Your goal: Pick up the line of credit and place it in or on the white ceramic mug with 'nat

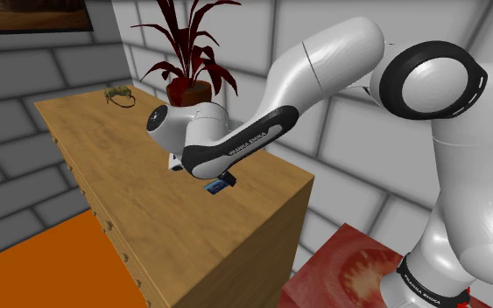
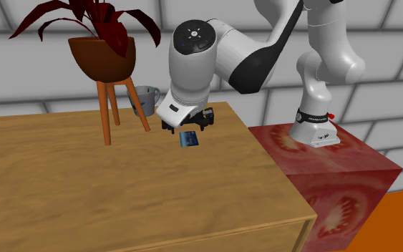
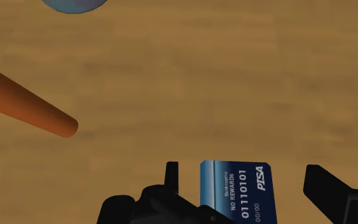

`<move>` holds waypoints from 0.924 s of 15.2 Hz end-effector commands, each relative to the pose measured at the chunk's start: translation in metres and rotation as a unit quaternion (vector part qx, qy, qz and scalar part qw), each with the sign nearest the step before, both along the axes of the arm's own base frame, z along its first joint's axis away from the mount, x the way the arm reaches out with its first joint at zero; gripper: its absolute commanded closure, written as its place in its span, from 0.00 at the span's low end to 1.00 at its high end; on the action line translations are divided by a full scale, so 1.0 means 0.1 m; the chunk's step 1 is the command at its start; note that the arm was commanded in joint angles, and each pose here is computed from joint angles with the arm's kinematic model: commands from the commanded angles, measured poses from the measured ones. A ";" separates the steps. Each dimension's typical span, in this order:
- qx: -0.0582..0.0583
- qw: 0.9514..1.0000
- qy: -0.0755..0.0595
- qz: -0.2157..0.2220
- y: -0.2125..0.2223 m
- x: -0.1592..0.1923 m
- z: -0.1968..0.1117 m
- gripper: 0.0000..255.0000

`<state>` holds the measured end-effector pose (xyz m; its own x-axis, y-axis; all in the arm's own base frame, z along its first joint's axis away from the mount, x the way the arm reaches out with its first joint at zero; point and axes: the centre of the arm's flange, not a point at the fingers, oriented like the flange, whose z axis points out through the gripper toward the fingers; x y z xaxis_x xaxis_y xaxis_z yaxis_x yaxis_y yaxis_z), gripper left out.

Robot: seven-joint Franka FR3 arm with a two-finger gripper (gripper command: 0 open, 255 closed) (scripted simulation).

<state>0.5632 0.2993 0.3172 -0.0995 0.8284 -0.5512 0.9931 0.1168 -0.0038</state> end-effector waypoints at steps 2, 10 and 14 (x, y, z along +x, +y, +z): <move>0.000 1.000 0.000 0.000 0.00 0.00 0.00 1.00; 0.000 1.000 0.000 0.000 0.00 0.00 0.00 1.00; 0.000 1.000 0.000 0.000 0.00 0.00 0.16 1.00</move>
<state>0.5642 0.2998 0.3281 -0.0996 0.8284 -0.5511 0.9931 0.1168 -0.0038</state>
